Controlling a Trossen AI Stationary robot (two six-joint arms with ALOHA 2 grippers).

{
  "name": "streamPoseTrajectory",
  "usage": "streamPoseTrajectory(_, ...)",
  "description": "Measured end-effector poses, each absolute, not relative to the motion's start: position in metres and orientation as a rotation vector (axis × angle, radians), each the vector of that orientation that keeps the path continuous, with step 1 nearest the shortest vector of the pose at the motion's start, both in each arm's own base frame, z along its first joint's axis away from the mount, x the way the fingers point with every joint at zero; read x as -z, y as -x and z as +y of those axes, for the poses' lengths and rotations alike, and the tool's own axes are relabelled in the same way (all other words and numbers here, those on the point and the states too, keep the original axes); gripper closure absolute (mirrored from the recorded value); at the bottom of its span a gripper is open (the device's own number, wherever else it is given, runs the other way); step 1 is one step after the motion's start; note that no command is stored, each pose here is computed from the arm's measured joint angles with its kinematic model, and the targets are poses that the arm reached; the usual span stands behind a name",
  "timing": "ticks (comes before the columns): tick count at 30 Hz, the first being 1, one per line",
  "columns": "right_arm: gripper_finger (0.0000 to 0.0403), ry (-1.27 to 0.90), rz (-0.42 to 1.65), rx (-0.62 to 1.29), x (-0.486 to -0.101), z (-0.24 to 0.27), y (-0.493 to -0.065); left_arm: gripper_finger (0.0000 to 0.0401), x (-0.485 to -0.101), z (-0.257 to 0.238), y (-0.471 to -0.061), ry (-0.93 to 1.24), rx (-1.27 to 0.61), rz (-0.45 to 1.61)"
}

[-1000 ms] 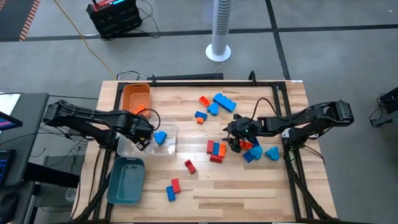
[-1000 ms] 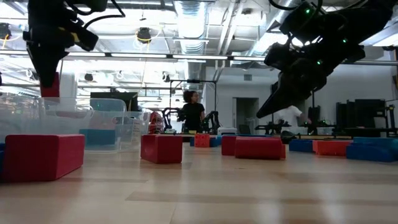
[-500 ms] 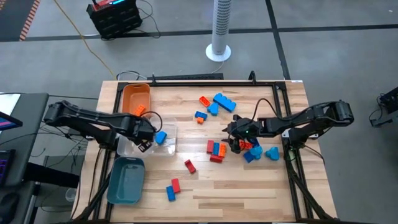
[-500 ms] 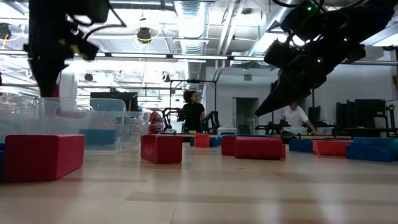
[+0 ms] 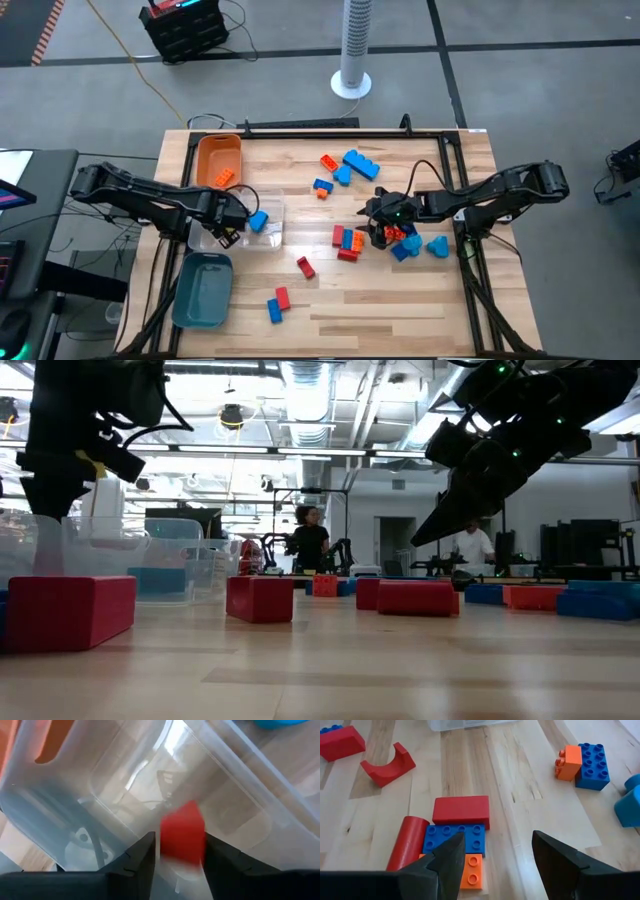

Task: Sort blocks
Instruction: Put the red block into the left transparent bin, then put the orange game piece into the orange bin

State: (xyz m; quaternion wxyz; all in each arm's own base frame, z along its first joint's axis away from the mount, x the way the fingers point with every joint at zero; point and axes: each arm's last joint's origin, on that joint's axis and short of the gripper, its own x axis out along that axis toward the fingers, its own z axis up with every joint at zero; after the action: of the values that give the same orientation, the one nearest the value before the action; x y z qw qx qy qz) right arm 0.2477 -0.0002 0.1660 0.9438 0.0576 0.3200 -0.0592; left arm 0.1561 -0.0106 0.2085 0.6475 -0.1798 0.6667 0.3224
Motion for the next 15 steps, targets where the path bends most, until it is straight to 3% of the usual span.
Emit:
streamPoseTrajectory(10,0.0164,-0.126,0.653,0.134,-0.166,-0.003,-0.248,0.0228,-0.229,-0.012,-0.161,0.434,-0.682,1.519)
streamPoseTrajectory(15,0.0164,-0.131,0.647,0.141,-0.166,-0.005,-0.248,0.0228,-0.254,-0.012,-0.175,0.427,-0.661,1.370)
